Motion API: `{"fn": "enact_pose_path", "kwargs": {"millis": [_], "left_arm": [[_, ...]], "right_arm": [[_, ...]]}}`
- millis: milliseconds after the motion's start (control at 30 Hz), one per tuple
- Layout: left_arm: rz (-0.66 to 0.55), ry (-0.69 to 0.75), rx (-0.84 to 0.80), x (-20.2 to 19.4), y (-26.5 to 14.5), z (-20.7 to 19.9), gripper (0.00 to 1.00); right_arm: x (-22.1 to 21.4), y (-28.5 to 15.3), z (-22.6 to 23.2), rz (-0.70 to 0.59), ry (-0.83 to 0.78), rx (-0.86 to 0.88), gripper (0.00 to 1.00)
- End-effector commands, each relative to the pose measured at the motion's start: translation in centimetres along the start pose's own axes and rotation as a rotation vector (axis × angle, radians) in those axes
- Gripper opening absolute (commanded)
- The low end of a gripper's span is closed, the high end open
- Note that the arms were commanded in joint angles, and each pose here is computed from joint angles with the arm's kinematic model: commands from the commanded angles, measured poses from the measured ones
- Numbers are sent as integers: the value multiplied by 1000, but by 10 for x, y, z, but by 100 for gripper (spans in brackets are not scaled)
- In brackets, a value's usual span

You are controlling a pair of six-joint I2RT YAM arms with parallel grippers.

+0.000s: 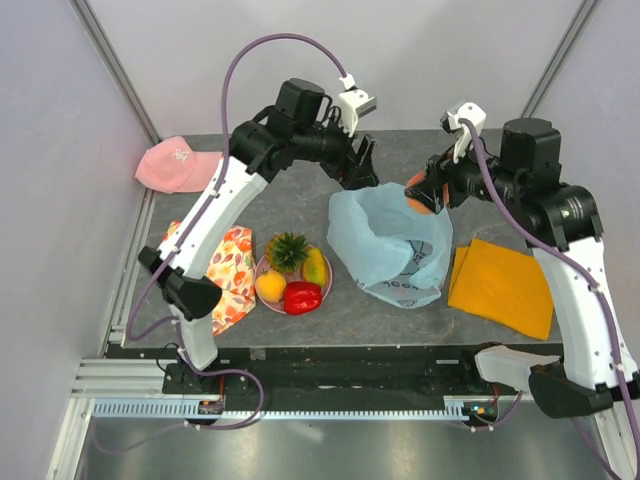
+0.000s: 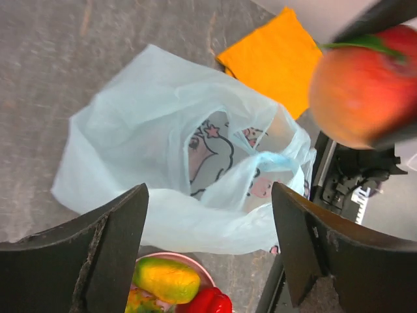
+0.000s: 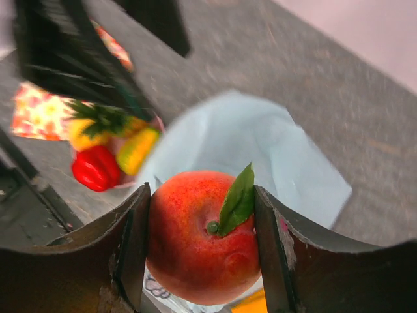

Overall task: Take the fake fruits out of the plastic bag
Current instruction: Place the fake fruit on the plate.

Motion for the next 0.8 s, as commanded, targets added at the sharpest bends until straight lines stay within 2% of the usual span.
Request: {"fn": "enact_pose_path", "kwargs": {"millis": [0, 100, 267, 300, 400, 500, 633, 767], "left_arm": [[-105, 107, 151, 32, -67, -2, 84], [-105, 130, 275, 31, -102, 11, 85], [-107, 57, 428, 15, -154, 36, 85], [-103, 30, 469, 7, -168, 46, 85], [-117, -21, 530, -6, -202, 43, 85], [-152, -24, 565, -13, -234, 24, 84], [-182, -32, 617, -24, -264, 2, 84], [-190, -45, 633, -38, -277, -16, 84]], "right_arm": [[10, -23, 51, -33, -14, 183, 22], [3, -14, 66, 17, -47, 254, 22], [-11, 14, 97, 107, -160, 336, 22], [-21, 25, 114, 157, -200, 386, 22], [-47, 46, 147, 250, -355, 435, 21], [-89, 61, 180, 358, -596, 508, 20], [-145, 83, 195, 472, -825, 579, 20], [-171, 109, 204, 477, -1032, 591, 19]]}}
Point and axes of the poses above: each gripper's point midway between its finger pads, its own y axis out along the fingers, its own z axis along the line the jaws close on, x = y × z, the point moved 5 cm from there along -y, back along the fingers, and after that the axes turned 15 degrees about y, right-handed, at the moved point
